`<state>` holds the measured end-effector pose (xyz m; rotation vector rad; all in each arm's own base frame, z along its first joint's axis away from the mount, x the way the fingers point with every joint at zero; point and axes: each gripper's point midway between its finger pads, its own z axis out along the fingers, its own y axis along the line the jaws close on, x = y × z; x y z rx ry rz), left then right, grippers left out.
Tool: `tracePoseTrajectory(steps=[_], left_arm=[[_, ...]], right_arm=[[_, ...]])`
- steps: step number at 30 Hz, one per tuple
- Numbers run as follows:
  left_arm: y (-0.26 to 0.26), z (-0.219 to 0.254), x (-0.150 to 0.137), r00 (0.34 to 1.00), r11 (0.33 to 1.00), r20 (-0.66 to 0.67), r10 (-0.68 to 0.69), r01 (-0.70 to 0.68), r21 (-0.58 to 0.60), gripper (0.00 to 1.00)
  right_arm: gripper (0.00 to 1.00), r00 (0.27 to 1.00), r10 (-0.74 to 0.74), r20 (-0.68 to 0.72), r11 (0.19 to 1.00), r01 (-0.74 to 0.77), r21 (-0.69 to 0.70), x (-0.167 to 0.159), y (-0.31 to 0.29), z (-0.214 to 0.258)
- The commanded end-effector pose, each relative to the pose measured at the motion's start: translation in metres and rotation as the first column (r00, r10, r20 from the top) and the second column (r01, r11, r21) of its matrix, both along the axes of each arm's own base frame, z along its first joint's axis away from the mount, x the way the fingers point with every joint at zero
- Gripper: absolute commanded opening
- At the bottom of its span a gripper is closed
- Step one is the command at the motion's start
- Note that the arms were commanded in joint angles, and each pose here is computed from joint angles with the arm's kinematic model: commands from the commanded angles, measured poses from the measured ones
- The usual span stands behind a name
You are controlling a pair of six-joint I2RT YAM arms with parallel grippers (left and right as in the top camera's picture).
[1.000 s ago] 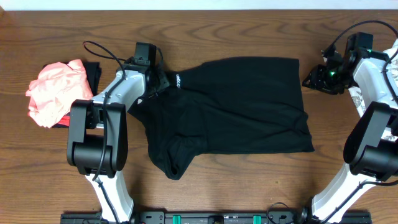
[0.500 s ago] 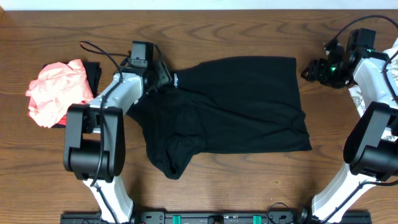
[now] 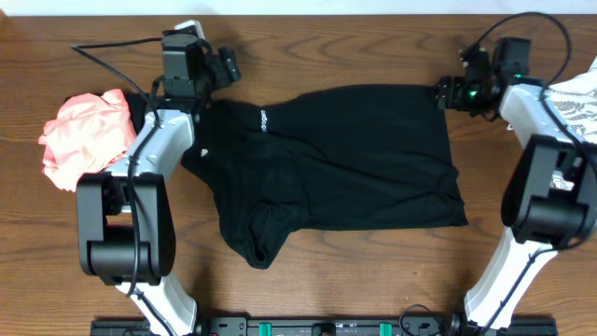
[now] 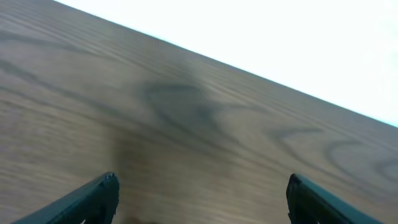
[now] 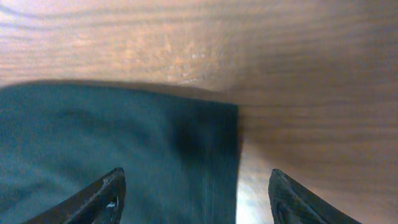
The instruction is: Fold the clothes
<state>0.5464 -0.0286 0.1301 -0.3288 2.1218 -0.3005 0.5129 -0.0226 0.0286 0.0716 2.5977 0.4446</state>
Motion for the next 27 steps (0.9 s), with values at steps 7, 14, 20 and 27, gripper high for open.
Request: tracePoseTrajectory(steps=[7,14,20,27], left_arm=[[0.007,-0.051,0.016,1.0,1.0,-0.019,-0.02,0.02,0.001,0.86],[-0.005,-0.09,0.011,0.993,0.996,-0.088,-0.076,0.073,-0.041,0.86],[-0.024,-0.116,-0.01,0.966,0.982,-0.198,-0.169,0.147,-0.121,0.83],[-0.024,-0.153,-0.056,0.887,0.98,-0.428,-0.174,0.116,-0.159,0.79]], right_arm=[[0.73,0.999,-0.04,0.015,0.999,0.04,0.034,0.014,0.001,-0.017],[0.74,0.999,-0.041,0.011,0.998,0.041,0.046,0.014,0.007,-0.017],[0.74,1.0,-0.022,0.004,0.999,0.022,0.046,0.013,0.017,-0.017],[0.74,1.0,-0.022,-0.018,0.999,0.022,0.047,0.009,0.018,-0.02]])
